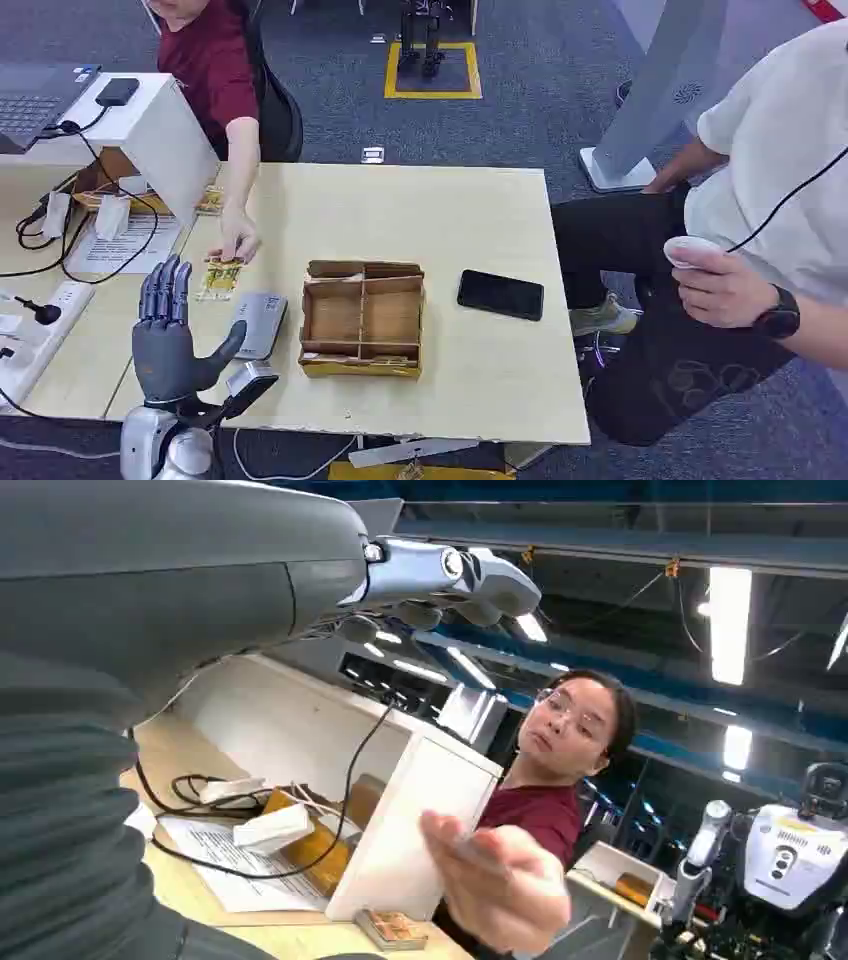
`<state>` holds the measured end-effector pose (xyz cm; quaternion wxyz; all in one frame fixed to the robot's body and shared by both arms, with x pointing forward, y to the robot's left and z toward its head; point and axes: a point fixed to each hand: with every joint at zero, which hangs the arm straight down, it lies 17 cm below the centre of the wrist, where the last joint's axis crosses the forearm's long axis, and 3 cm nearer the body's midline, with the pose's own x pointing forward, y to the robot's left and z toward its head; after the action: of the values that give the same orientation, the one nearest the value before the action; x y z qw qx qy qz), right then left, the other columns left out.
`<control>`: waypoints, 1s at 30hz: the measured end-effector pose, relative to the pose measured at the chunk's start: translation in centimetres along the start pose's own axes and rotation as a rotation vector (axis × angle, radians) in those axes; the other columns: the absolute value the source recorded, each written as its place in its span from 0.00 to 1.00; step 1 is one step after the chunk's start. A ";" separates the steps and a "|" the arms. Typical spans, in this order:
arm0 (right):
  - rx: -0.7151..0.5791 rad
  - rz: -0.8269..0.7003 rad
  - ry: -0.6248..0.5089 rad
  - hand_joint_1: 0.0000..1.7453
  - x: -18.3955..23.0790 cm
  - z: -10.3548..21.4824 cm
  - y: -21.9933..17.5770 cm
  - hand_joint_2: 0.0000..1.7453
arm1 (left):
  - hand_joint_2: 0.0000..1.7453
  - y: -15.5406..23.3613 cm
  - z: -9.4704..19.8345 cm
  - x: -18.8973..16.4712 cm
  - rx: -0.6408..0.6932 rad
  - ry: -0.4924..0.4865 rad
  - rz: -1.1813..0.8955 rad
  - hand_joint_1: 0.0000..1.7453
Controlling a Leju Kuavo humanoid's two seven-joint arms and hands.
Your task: Pass the card to the sensor for recognition and then transmit it.
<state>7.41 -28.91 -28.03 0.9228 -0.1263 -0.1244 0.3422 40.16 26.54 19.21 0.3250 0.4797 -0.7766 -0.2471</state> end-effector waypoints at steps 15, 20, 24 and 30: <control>0.001 0.000 -0.002 0.00 0.2 0.0 0.0 1.00 | 1.00 0.0 0.0 0.0 0.000 -0.001 0.000 0.00; 0.001 0.006 -0.004 0.00 0.2 0.0 0.1 1.00 | 1.00 -0.1 0.0 0.0 -0.004 -0.003 -0.006 1.00; 0.000 0.016 -0.007 0.00 0.3 0.0 0.1 1.00 | 1.00 0.0 0.0 -0.1 0.000 0.002 0.000 1.00; -0.002 0.020 -0.008 0.00 0.3 0.0 0.0 1.00 | 1.00 0.3 0.0 -0.3 0.014 0.014 0.019 1.00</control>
<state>7.60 -28.71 -28.00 0.9187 -0.1269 -0.1271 0.3517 40.12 26.90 19.33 0.3296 0.4761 -0.7806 -0.2352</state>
